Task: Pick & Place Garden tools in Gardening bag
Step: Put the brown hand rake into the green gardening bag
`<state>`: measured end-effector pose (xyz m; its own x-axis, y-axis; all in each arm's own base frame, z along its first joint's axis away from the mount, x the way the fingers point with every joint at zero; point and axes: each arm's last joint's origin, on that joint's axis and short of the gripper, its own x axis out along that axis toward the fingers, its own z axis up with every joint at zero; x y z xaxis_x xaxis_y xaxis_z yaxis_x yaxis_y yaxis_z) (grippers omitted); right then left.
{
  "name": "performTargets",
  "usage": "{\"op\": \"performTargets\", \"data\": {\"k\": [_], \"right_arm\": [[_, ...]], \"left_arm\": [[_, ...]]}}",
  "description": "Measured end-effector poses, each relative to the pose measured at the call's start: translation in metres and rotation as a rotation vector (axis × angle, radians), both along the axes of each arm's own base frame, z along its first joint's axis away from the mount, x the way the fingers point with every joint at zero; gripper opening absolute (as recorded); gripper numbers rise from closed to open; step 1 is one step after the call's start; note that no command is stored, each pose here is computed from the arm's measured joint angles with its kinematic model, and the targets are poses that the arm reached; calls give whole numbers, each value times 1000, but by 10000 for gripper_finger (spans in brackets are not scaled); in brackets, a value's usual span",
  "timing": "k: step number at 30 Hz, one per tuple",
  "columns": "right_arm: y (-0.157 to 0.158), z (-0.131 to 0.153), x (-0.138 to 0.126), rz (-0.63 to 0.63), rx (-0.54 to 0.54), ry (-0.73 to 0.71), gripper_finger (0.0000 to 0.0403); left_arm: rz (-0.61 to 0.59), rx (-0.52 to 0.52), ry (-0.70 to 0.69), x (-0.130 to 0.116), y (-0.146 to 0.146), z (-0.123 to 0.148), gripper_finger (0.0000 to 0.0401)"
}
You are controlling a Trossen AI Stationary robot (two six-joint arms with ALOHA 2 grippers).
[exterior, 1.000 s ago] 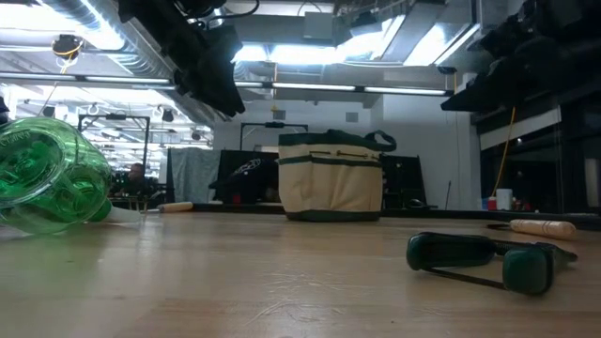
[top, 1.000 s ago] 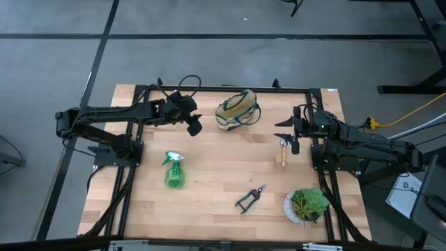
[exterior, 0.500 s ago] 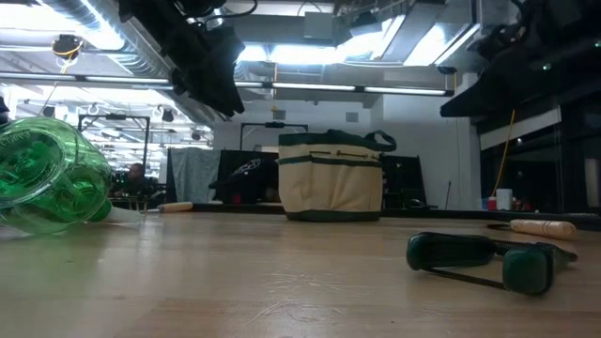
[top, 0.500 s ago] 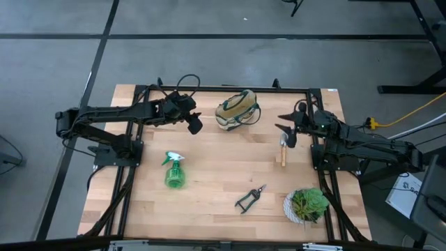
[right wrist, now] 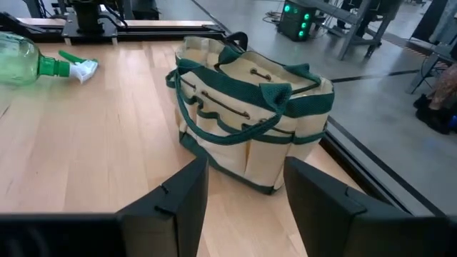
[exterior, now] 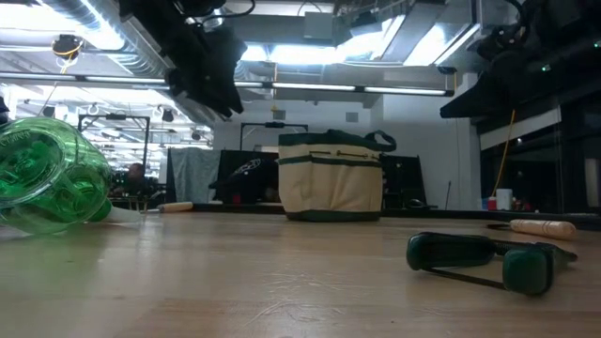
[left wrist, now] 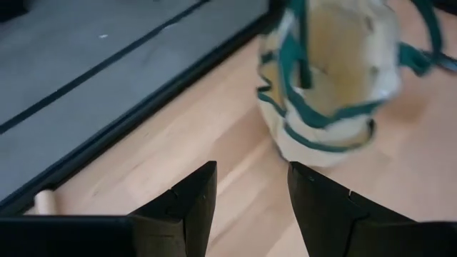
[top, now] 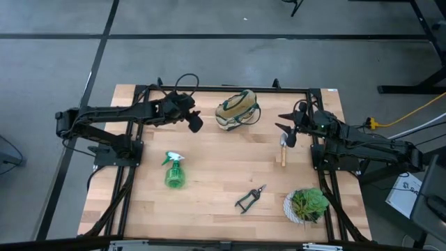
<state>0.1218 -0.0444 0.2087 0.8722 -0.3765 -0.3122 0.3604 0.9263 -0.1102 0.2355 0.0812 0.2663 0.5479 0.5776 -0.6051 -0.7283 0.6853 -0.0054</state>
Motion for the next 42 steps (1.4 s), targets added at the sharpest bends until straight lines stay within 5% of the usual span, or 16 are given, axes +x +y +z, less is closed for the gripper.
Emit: {"op": "performTargets", "data": {"k": [9,21,34,42], "right_arm": [[0,0,0,3,1,0,186],[0,0,0,3,1,0,186],[0,0,0,2,0,0,186],[0,0,0,2,0,0,186]], "left_arm": [[279,-167,-116,-11,17,-4,168],[495,-359,55,-46,48,-24,169],[550,-410,289,-69,111,-65,169],[477,-410,184,-72,146,-80,169]]}}
